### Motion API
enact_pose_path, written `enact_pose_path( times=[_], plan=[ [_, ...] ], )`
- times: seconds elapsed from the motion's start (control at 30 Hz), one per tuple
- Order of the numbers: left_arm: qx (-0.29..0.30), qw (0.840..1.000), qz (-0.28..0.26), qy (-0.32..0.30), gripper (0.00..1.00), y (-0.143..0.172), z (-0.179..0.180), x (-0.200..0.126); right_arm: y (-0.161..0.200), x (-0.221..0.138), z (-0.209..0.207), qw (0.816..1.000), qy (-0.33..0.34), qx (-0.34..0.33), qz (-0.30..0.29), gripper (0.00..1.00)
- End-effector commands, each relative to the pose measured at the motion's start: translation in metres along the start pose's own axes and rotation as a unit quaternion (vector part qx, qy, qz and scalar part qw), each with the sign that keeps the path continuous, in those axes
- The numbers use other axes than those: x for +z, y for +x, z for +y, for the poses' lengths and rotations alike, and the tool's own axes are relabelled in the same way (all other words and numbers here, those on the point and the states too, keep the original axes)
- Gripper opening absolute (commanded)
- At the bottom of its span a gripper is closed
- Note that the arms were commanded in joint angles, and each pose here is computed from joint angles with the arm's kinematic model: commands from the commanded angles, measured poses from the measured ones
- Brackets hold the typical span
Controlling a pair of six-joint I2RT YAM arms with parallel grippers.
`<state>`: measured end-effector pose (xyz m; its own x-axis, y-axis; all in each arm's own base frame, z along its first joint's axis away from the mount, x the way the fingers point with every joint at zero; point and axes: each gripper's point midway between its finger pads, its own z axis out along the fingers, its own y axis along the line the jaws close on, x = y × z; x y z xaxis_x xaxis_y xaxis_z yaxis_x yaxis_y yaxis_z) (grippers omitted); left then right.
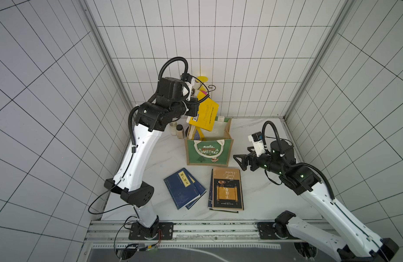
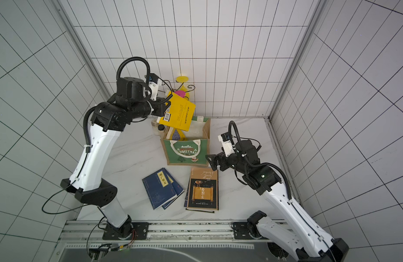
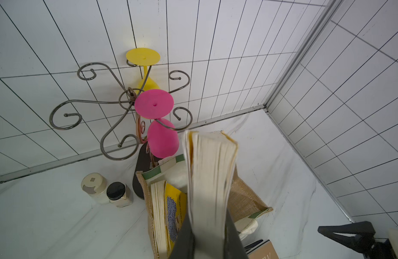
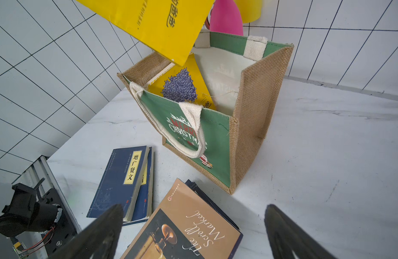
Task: Put the books into the canvas bag
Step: Place the book in the canvas bag.
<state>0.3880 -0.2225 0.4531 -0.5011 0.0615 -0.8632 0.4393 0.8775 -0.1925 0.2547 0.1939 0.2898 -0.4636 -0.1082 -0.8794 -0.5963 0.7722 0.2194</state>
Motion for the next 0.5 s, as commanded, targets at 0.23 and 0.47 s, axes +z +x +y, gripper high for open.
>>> enact_pose_path(
  times=[0.23, 0.47],
  plan=[
    [0.043, 0.993, 0.06, -0.09, 0.0, 0.035, 0.028, 0.034, -0.017, -0.003, 0.005, 1.0, -0.019, -0.003, -0.021, 0.99],
    [0.047, 0.991, 0.079, -0.098, 0.0, 0.048, 0.033, 0.053, -0.011, 0.008, 0.008, 0.999, -0.038, 0.007, -0.012, 0.99]
  ],
)
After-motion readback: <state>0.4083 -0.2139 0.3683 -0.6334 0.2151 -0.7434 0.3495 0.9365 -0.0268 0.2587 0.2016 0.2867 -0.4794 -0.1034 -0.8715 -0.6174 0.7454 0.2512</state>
